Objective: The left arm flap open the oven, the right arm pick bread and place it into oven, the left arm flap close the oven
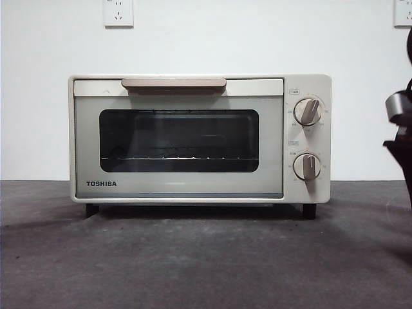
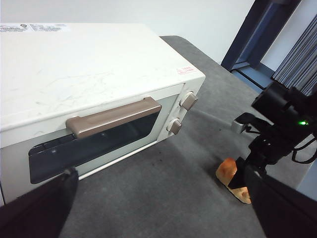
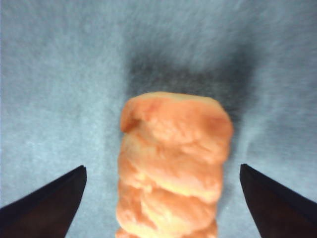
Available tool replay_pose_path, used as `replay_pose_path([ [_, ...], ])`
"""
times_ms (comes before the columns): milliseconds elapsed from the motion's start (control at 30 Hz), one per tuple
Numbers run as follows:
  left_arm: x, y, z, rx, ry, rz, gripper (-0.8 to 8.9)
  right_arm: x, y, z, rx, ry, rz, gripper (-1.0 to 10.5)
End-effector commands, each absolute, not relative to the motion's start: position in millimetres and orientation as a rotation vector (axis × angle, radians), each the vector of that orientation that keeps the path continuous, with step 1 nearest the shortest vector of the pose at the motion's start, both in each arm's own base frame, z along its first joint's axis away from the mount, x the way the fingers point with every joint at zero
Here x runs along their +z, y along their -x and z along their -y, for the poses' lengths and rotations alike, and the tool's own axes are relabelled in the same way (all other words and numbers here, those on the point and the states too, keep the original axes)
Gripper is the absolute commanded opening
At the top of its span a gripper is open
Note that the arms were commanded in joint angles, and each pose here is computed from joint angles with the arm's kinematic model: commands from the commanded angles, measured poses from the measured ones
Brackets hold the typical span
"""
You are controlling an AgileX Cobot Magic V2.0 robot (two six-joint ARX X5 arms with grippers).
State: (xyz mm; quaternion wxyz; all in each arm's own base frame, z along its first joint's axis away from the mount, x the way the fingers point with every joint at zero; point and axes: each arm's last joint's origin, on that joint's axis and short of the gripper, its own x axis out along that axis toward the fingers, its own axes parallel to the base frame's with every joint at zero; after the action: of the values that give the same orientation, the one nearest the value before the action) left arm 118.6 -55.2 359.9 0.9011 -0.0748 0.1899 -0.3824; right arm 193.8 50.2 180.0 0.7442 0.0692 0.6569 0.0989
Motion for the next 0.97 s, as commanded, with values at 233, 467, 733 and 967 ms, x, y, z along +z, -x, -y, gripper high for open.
replay_pose_path([
  [233, 366, -119, 56, -0.798, 0.136, -0.365, 5.63, 167, -200, -54, 0.192, -0.114, -1.487, 3.3],
  [467, 366, -119, 56, -0.795, 0.136, -0.366, 5.58, 170, -202, -55, 0.203, -0.117, -1.48, 1.5],
  [733, 362, -126, 58, -0.788, 0.14, -0.427, 5.25, 209, -204, -58, 0.291, -0.184, -1.429, 1.4],
  [967, 369, -147, 68, -0.767, 0.102, -0.497, 2.65, 250, -177, -55, 0.436, -0.258, -1.246, 1.4],
])
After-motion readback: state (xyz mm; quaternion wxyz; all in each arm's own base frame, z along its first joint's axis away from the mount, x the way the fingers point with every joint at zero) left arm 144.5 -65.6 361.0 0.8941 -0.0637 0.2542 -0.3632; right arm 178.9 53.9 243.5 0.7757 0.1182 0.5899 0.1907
